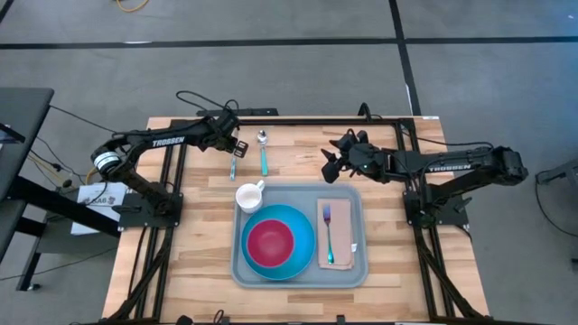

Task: Set up tray
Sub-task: Put the blue spoon on the gray napkin to the right of the purple fork

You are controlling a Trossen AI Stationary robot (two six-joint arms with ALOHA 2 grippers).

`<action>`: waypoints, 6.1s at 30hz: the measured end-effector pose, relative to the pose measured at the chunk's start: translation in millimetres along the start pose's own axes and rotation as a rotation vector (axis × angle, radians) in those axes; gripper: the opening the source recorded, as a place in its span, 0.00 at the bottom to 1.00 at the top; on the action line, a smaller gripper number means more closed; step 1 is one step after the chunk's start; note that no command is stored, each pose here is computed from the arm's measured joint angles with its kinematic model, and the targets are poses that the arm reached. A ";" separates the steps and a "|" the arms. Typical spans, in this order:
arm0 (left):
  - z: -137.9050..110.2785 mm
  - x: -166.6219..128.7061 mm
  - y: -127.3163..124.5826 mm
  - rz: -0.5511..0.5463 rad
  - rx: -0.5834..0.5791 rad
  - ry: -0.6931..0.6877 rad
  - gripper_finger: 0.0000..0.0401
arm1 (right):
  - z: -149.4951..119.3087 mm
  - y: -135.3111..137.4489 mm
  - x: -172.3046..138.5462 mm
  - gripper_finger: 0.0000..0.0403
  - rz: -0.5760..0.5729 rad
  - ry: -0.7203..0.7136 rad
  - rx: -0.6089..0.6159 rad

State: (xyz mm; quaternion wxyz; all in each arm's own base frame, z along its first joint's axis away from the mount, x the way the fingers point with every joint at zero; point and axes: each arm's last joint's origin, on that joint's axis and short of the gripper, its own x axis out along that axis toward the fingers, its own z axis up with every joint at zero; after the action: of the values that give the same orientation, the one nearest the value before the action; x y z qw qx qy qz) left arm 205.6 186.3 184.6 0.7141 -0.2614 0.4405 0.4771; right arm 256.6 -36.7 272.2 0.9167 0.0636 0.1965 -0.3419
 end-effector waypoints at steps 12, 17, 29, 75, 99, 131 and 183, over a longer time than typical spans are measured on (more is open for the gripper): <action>0.1 -0.1 0.0 0.000 0.000 0.000 0.20 | 0.3 0.0 0.0 0.45 -0.001 -0.003 0.002; 0.1 -0.1 0.0 0.000 0.000 0.000 0.20 | 0.6 0.1 0.0 0.45 0.000 -0.006 0.004; 0.1 0.0 0.0 0.000 -0.001 0.000 0.20 | 11.2 3.4 -1.0 0.45 0.037 -0.101 0.145; 0.0 0.0 -0.1 0.000 -0.001 0.000 0.20 | 18.3 12.8 170.6 0.42 0.209 -0.106 0.288; 0.0 0.0 -0.1 0.000 -0.001 0.000 0.20 | 33.9 27.2 201.8 0.41 0.223 -0.134 0.262; 18.1 -6.7 -5.5 -0.048 -0.059 -0.115 0.20 | 31.4 59.8 194.2 0.41 0.110 0.089 0.273; 8.2 -31.7 -27.7 0.113 0.027 -0.047 0.20 | -55.0 111.8 286.1 0.41 -0.049 0.322 0.212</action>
State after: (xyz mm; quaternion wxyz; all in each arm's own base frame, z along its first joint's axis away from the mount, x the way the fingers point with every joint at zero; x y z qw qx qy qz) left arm 229.0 167.2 215.0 0.6996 -0.2155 0.4441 0.5166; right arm 509.2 -110.4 104.4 0.8531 0.2089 0.3048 -0.3684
